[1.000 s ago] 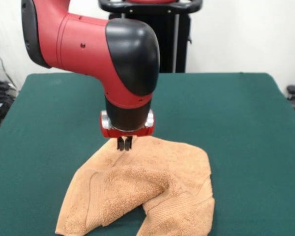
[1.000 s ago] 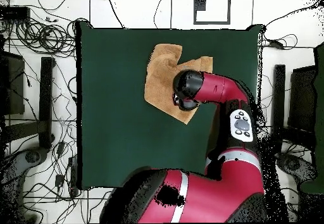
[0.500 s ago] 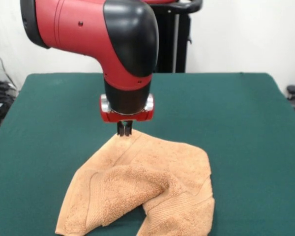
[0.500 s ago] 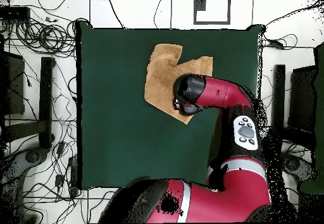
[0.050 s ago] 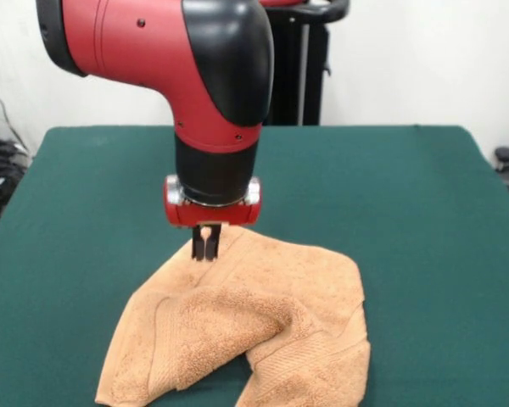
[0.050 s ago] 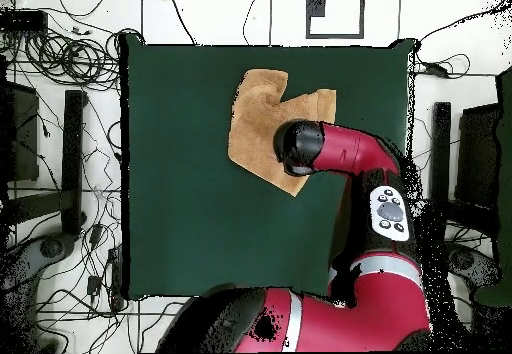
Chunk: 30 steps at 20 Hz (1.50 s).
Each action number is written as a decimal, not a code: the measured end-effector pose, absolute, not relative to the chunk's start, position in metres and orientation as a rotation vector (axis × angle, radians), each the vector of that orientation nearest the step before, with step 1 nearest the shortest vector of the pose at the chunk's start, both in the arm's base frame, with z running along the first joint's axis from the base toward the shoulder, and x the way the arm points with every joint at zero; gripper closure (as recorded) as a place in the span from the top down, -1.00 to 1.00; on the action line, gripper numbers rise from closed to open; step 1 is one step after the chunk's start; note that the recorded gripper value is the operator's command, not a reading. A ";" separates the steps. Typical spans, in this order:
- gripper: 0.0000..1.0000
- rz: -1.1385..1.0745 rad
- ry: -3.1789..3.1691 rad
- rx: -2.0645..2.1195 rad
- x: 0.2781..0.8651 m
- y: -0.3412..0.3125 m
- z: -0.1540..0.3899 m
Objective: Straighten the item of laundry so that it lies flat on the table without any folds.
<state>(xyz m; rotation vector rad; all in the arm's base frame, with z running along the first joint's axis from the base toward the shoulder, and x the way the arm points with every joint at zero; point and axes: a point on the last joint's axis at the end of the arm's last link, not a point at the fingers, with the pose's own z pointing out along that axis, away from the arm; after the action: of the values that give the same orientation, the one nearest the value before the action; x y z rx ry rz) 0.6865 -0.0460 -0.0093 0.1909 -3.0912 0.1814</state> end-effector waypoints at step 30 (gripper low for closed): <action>-1.00 0.218 -3.227 0.187 0.706 -0.044 -0.013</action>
<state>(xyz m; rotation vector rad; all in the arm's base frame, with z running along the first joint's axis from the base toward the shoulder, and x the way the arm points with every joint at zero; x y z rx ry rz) 0.7058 -0.0442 -0.0132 0.1871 -3.2273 0.2184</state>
